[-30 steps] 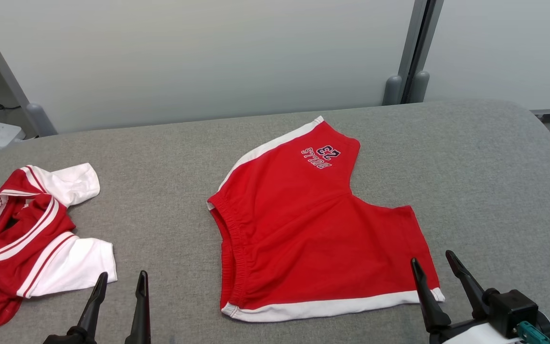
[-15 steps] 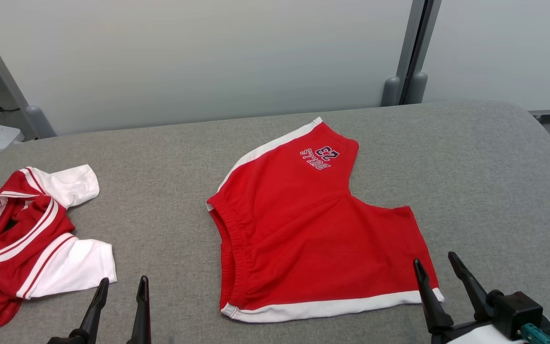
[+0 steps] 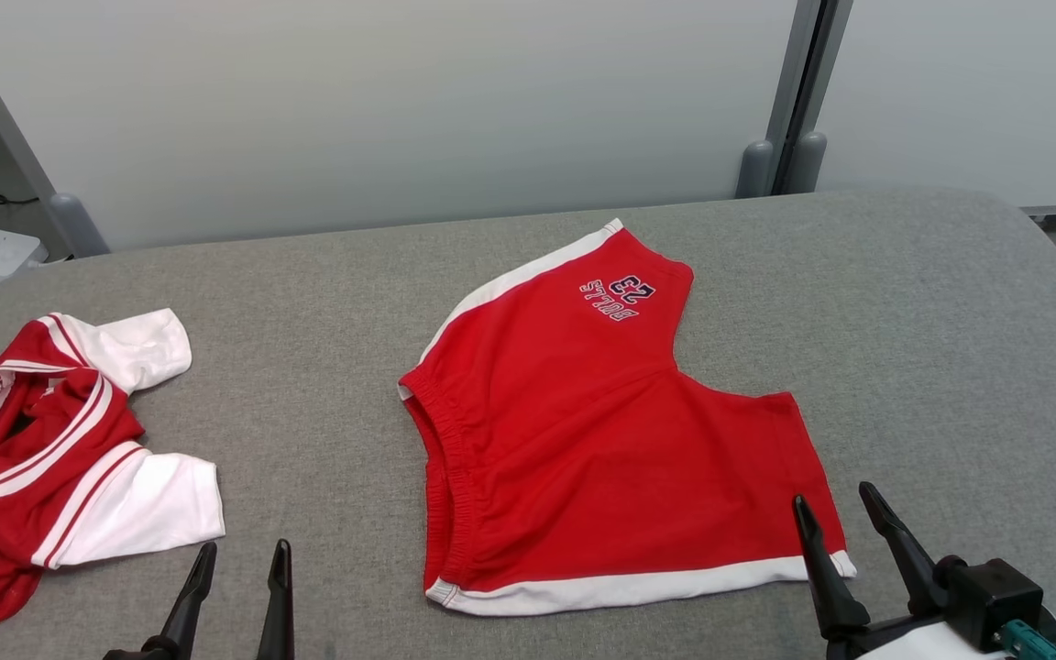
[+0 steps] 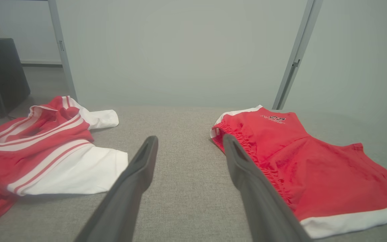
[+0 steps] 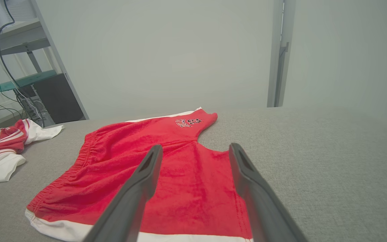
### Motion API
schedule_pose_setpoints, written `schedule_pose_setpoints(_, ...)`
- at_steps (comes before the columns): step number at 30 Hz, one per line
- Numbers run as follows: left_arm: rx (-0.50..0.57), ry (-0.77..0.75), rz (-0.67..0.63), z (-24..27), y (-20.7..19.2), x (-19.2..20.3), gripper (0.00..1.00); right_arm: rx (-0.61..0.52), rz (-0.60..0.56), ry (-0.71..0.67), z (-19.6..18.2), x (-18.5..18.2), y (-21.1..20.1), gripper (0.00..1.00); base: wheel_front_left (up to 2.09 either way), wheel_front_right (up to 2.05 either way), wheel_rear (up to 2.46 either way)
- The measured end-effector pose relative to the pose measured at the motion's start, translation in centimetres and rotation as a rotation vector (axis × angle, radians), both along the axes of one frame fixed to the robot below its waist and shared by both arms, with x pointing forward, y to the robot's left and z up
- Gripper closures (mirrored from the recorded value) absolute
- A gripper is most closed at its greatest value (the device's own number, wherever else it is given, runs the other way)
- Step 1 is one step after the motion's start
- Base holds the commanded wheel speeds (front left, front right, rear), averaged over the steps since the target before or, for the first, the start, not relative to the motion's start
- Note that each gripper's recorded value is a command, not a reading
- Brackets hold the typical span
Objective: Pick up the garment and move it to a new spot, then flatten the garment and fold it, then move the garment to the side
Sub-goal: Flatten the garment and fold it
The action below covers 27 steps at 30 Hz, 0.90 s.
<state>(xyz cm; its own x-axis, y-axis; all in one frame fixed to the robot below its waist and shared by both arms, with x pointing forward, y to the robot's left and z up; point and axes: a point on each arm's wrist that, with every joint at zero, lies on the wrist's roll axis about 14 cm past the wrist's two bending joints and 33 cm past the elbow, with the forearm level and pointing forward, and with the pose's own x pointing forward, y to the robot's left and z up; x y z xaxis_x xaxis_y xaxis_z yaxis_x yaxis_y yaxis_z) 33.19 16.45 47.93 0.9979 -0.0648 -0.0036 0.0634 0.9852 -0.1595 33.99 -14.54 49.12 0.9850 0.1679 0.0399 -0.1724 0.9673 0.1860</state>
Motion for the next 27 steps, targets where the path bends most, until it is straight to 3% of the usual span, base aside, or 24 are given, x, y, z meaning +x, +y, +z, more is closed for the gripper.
schedule_pose_setpoints(9, 0.012, 0.017, -0.030, -0.6, -0.5, -0.1, 0.00, 0.001, 0.003, 0.007, -0.2, 0.1, 0.1, 0.00, 0.00, 0.00, 0.00)
schedule_pose_setpoints(27, 0.132, 0.178, -0.467, -6.3, -9.8, -0.1, 0.00, -0.003, 0.017, 0.052, -1.6, 1.6, 0.2, 0.00, 0.00, 0.00, 0.00)
